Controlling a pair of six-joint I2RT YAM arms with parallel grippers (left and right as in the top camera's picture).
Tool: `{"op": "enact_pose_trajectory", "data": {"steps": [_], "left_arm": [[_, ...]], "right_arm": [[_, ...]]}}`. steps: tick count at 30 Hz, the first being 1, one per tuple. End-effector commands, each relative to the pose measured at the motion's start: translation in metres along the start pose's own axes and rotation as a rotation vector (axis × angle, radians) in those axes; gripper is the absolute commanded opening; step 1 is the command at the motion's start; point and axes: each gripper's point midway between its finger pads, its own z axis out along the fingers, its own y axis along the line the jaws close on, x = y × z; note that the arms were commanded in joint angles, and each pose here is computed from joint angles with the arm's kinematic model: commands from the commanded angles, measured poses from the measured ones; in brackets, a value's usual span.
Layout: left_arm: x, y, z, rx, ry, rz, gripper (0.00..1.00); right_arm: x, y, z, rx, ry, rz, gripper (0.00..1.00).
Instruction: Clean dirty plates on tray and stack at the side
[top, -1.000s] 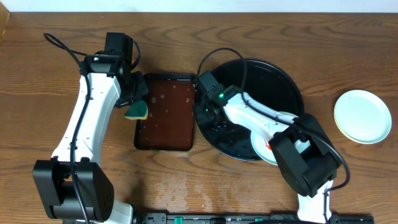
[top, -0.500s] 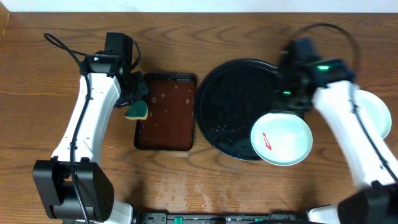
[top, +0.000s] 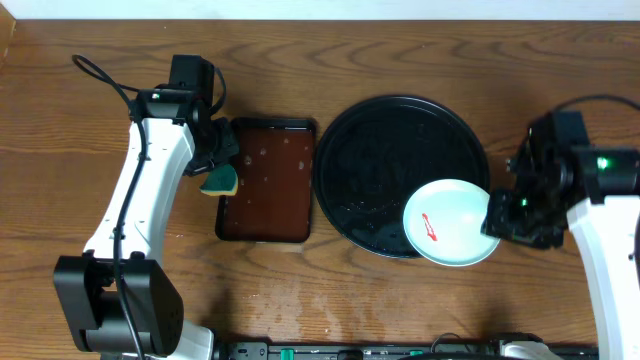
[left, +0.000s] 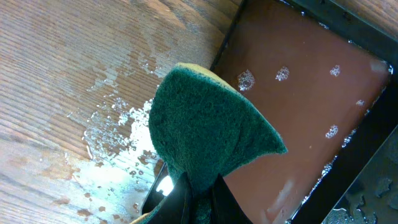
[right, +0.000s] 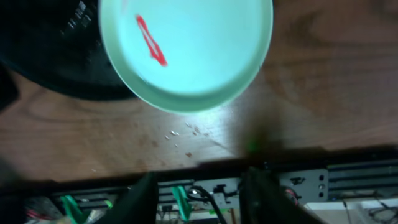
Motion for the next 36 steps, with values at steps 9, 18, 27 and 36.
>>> {"op": "enact_pose_trajectory", "data": {"steps": [9, 18, 27, 36], "left_arm": [[-0.001, 0.001, 0.003, -0.005, -0.002, 0.007, 0.08], [-0.004, 0.001, 0.003, -0.003, -0.014, 0.007, 0.08], [-0.002, 0.001, 0.006, -0.006, -0.01, 0.007, 0.08], [-0.002, 0.001, 0.01, -0.004, -0.014, 0.007, 0.08]], "right_arm": [[0.02, -0.029, 0.059, 0.109, 0.027, 0.228, 0.43], [-0.005, -0.053, 0.08, 0.216, -0.118, 0.359, 0.43], [-0.022, -0.047, 0.109, 0.153, -0.184, 0.372, 0.38], [-0.013, -0.052, 0.134, 0.164, -0.161, 0.373, 0.19]]}}
